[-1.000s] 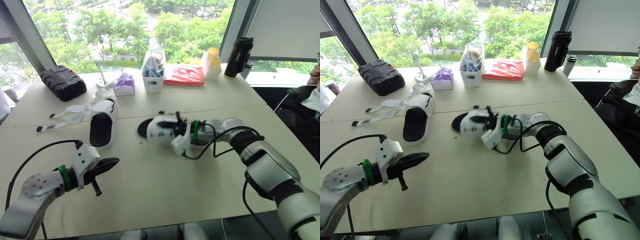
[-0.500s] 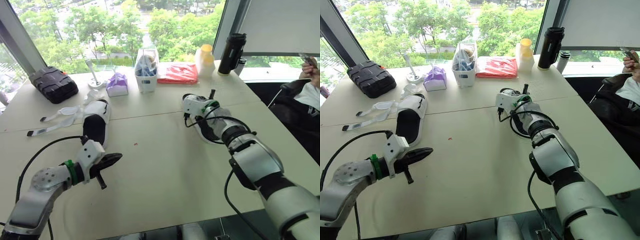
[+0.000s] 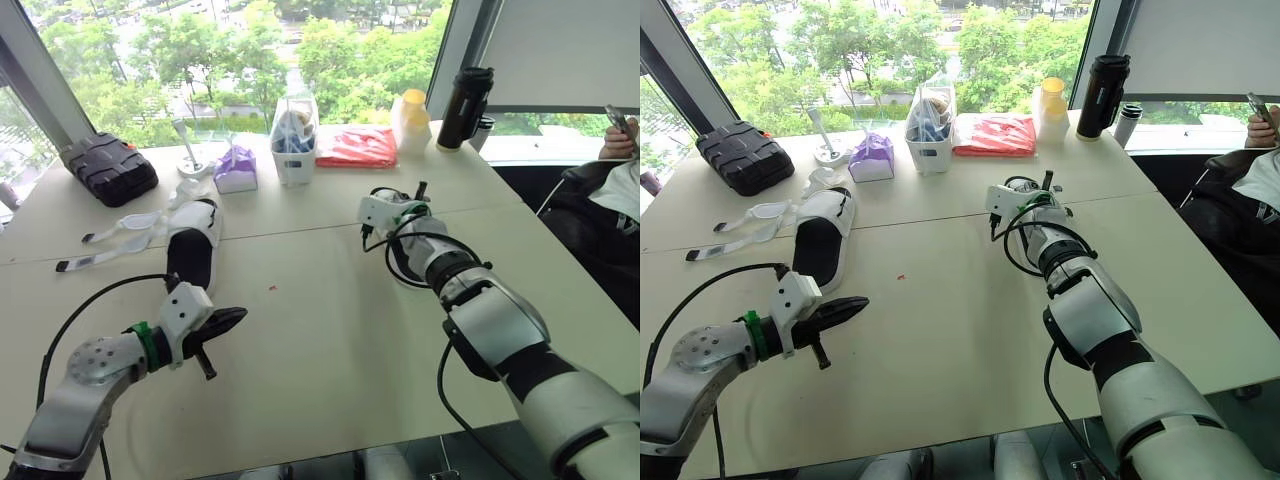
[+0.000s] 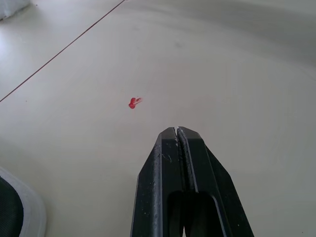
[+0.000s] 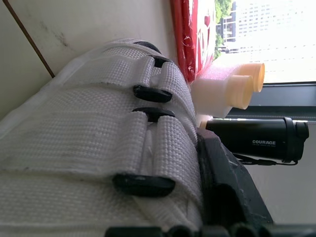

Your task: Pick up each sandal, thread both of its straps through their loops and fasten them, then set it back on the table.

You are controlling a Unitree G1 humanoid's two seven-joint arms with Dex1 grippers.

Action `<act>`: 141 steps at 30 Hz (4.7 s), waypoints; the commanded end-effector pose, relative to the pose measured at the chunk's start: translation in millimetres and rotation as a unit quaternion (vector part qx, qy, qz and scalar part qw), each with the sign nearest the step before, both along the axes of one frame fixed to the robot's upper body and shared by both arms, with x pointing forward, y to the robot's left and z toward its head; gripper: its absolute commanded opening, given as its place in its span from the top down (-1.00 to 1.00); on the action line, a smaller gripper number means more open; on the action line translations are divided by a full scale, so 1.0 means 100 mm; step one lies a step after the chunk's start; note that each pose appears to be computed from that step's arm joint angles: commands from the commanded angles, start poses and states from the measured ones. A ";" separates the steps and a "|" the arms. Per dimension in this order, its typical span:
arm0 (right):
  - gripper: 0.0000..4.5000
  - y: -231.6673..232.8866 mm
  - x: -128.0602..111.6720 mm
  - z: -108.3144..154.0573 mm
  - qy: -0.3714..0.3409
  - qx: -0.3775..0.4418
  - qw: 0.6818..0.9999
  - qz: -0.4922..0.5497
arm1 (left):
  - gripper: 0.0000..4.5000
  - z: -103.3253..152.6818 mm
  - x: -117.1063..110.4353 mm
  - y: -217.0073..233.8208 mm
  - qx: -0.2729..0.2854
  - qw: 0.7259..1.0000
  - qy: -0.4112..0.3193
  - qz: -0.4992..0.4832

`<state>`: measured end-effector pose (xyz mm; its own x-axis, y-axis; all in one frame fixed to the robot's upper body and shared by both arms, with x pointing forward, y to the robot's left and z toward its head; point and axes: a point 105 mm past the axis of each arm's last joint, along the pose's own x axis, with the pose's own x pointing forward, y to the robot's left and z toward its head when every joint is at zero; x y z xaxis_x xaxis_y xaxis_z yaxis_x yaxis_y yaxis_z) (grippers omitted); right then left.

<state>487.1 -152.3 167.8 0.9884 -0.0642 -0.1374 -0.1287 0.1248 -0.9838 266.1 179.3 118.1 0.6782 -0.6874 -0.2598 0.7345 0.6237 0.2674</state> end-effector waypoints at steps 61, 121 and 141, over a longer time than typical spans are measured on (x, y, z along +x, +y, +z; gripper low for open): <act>-1.00 0.63 -1.64 0.39 0.229 0.354 0.854 0.304 | -0.40 0.29 2.00 0.60 0.467 0.804 -0.264 0.257; -1.00 0.47 -1.51 0.34 0.219 0.331 0.870 0.292 | 0.52 0.08 0.43 -0.72 0.250 0.660 -0.567 -0.425; -1.00 0.53 -1.48 0.33 0.226 0.324 0.862 0.316 | -0.99 -0.14 0.39 0.59 0.358 0.830 -0.317 -0.288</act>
